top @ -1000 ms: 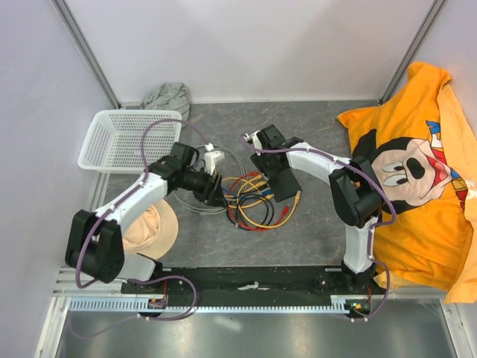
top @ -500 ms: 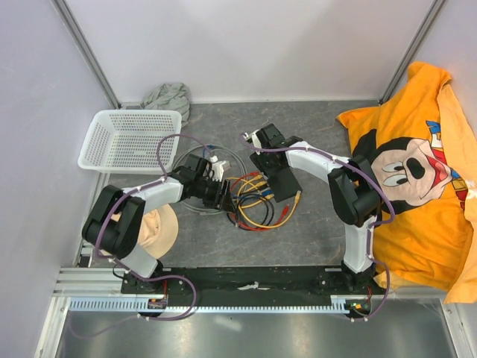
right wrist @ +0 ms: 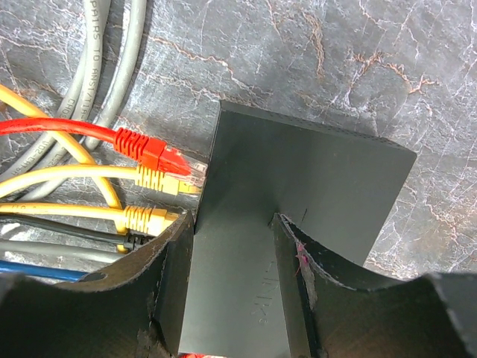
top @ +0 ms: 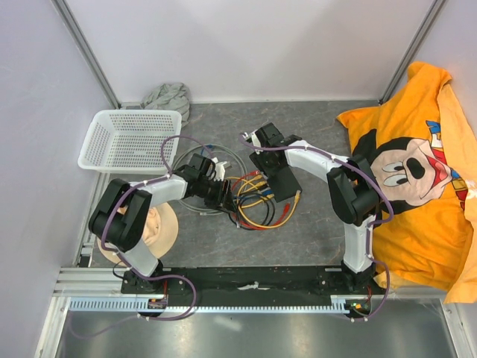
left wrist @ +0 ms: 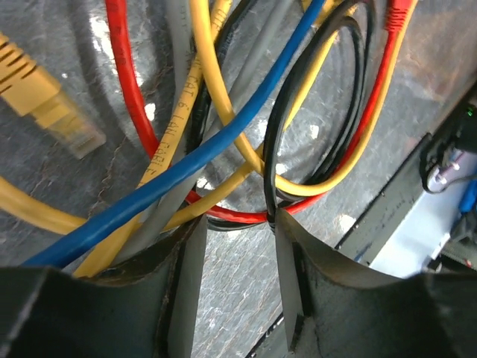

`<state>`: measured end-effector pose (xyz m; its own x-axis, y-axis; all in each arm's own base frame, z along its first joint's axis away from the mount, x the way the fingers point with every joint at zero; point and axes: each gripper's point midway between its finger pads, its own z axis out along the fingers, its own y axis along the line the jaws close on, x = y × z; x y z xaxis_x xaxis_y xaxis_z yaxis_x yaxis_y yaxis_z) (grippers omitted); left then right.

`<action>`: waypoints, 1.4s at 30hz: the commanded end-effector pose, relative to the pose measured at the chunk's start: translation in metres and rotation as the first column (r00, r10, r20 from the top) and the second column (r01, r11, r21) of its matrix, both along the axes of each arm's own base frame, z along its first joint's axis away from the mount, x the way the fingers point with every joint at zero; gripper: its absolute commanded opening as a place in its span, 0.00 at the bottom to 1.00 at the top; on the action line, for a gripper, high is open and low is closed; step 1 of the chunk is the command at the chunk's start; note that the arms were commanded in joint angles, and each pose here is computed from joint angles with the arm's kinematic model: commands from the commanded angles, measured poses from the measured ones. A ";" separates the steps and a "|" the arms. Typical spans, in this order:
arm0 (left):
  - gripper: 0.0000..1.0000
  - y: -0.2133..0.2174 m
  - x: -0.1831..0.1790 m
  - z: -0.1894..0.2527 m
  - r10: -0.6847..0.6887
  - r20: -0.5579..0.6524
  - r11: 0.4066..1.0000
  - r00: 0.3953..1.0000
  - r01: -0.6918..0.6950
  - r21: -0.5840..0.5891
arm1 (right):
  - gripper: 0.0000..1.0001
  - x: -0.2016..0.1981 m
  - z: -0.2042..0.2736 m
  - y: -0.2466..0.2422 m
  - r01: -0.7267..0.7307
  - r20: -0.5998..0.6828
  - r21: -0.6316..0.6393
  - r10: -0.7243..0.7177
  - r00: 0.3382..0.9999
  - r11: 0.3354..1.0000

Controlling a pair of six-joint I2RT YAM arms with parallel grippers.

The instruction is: Pull the plug from the switch port

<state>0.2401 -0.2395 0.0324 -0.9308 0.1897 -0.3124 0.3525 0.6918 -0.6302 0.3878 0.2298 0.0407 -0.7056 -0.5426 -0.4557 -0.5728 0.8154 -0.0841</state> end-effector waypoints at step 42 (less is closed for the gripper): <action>0.02 0.196 0.065 0.026 0.279 0.115 0.801 0.953 -0.297 0.520 | 0.55 0.007 -0.037 -0.005 0.036 -0.068 -0.036 -0.038 0.997 0.999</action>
